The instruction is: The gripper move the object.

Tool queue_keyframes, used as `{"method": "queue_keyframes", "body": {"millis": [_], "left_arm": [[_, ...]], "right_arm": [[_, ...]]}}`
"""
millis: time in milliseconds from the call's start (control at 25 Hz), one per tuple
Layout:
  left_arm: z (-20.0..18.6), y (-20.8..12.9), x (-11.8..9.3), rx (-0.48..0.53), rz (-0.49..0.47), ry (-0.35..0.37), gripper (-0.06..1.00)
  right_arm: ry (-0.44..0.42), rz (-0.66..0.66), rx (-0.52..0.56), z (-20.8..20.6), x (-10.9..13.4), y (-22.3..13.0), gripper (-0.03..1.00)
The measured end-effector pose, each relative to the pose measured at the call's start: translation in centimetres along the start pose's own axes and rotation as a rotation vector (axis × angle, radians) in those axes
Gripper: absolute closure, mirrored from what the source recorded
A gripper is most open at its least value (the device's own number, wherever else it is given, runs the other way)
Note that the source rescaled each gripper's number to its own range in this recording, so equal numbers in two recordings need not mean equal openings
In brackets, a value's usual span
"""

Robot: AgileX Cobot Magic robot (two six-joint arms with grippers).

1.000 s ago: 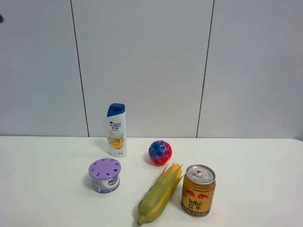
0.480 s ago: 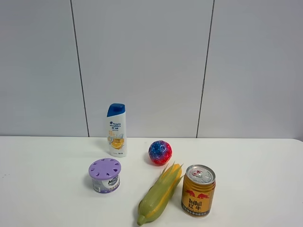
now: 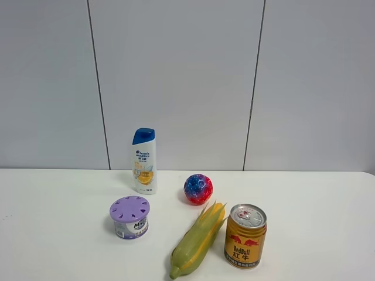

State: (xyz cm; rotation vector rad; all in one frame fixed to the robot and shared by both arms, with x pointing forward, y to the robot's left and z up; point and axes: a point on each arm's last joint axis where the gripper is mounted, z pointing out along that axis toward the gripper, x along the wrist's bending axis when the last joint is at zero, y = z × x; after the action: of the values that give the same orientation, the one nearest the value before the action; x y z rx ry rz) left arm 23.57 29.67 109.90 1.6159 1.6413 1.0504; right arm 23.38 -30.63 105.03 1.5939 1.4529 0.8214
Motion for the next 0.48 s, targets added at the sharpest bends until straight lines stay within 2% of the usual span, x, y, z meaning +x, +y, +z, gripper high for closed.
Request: {"method": "queue_keyframes", "body": {"millis": [160,280,480], "left_arm": [[-0.1,-1.6,-0.4,-0.047,-0.074,-0.015,-0.05],[0.6,-2.4,-0.5,-0.041,-0.090,-0.039,-0.06],[2.1,-3.6,-0.7,0.010,-0.079,-0.133,-0.06]], "right_arm": [[0.000,0.000,0.000,0.0,0.0,0.0,-0.03],[0.000,0.000,0.000,0.0,0.0,0.0,-0.03],[0.000,0.000,0.000,0.0,0.0,0.0,-0.03]]}}
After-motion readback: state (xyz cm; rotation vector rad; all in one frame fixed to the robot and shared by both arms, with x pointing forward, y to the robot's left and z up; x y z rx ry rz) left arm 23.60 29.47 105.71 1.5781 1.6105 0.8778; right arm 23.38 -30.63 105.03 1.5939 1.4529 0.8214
